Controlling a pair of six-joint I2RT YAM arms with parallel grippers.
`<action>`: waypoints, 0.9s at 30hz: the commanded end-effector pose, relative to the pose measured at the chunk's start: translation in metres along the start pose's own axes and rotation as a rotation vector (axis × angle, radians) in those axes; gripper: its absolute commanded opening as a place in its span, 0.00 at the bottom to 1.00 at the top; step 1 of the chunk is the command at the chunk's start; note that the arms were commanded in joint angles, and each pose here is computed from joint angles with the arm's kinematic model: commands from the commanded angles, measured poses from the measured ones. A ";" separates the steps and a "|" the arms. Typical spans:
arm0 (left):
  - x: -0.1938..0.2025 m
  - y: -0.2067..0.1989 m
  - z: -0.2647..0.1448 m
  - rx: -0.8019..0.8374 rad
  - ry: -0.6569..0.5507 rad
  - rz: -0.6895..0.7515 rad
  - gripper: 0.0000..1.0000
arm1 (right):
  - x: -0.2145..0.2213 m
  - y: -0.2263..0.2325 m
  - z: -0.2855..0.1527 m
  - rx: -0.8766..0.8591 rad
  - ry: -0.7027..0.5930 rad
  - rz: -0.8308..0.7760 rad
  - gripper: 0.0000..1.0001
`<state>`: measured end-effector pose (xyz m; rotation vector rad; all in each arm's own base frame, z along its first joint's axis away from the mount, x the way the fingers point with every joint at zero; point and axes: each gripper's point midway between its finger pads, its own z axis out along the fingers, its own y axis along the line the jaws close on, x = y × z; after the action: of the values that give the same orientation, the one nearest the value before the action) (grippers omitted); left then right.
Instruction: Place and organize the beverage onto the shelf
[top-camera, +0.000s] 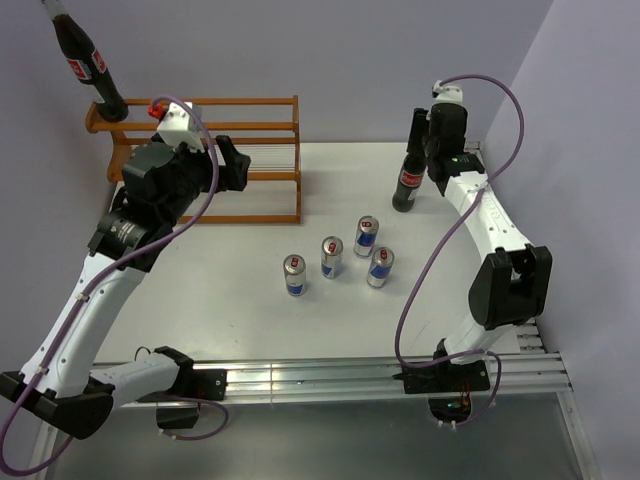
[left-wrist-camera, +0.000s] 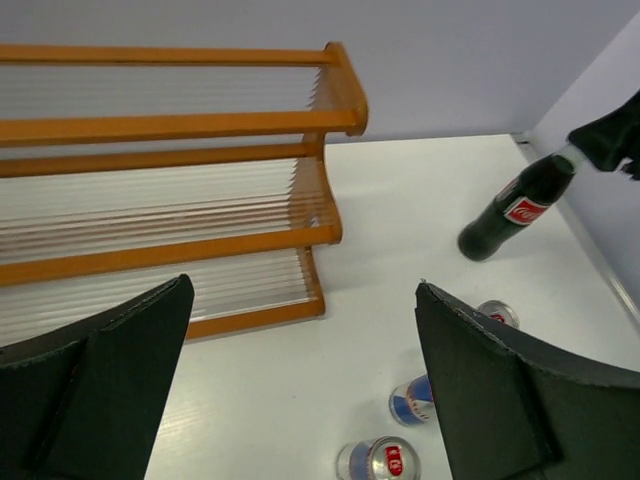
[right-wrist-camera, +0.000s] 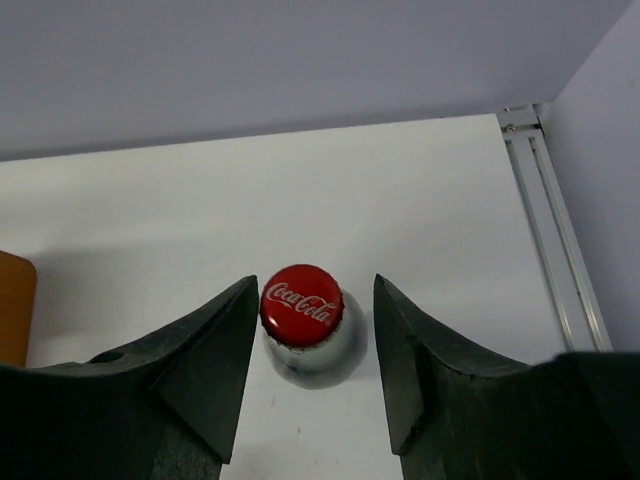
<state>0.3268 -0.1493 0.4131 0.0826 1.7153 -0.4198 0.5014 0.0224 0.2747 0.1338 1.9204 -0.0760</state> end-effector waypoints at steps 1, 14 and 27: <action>0.000 0.014 -0.011 -0.063 -0.020 0.053 0.99 | -0.036 0.009 0.003 -0.037 -0.111 -0.020 0.56; -0.011 0.003 -0.006 -0.013 -0.067 0.007 1.00 | -0.073 0.040 -0.025 -0.110 -0.229 -0.086 0.00; -0.027 -0.035 0.036 0.177 -0.197 0.090 1.00 | -0.150 0.087 -0.095 -0.164 -0.304 -0.152 0.00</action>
<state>0.3566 -0.1705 0.4139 0.1416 1.6102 -0.4371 0.4873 0.1058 0.3041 -0.1929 1.9939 -0.0584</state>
